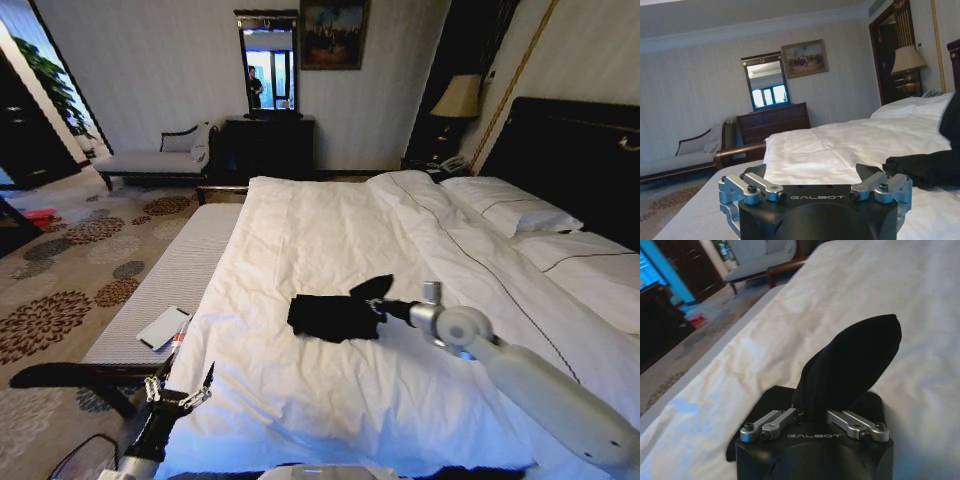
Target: Fold the clothes on the bed.
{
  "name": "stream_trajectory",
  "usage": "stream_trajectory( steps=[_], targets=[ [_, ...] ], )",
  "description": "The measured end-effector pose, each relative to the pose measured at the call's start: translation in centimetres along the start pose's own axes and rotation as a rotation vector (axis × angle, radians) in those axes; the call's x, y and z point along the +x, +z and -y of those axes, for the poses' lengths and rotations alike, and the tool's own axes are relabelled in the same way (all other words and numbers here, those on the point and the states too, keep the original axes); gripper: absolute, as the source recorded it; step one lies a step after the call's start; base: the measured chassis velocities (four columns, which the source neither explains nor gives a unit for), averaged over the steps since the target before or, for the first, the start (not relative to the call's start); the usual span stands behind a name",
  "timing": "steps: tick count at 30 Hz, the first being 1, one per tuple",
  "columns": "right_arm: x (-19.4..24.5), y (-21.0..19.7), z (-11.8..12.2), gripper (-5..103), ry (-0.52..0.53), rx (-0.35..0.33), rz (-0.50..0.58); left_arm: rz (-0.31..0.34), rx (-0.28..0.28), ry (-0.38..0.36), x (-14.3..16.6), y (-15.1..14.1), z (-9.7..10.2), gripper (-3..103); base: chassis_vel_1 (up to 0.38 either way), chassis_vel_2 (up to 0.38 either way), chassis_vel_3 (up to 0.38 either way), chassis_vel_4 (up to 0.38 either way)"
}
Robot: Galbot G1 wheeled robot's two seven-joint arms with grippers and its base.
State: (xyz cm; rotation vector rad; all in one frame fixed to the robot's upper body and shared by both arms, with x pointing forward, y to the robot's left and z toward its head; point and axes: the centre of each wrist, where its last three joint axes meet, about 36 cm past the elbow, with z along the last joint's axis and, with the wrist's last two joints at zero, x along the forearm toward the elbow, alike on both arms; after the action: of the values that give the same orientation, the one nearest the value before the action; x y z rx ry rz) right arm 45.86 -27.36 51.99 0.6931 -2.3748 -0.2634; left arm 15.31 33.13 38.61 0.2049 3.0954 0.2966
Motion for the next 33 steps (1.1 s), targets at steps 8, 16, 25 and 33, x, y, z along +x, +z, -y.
stream_trajectory(
  steps=[8,16,25,33],
  targets=[
    [-4.8,-0.4,-0.8,5,-0.010,0.003,-0.051,0.000,0.000,0.000,0.0,0.0,0.0,100,0.000,0.000,0.000,0.000],
    [-7.6,0.5,-0.8,5,0.003,-0.018,-0.060,0.000,0.000,0.000,0.0,0.0,0.0,100,0.000,0.000,0.000,0.000],
    [-7.7,0.6,-2.1,20,-0.026,0.013,-0.033,0.000,0.000,0.000,0.0,0.0,0.0,100,0.000,0.000,0.000,0.000],
    [-7.5,-0.1,-3.9,41,-0.060,0.090,0.013,0.000,0.000,0.000,0.0,0.0,0.0,100,0.000,0.000,0.000,0.000]
  ],
)
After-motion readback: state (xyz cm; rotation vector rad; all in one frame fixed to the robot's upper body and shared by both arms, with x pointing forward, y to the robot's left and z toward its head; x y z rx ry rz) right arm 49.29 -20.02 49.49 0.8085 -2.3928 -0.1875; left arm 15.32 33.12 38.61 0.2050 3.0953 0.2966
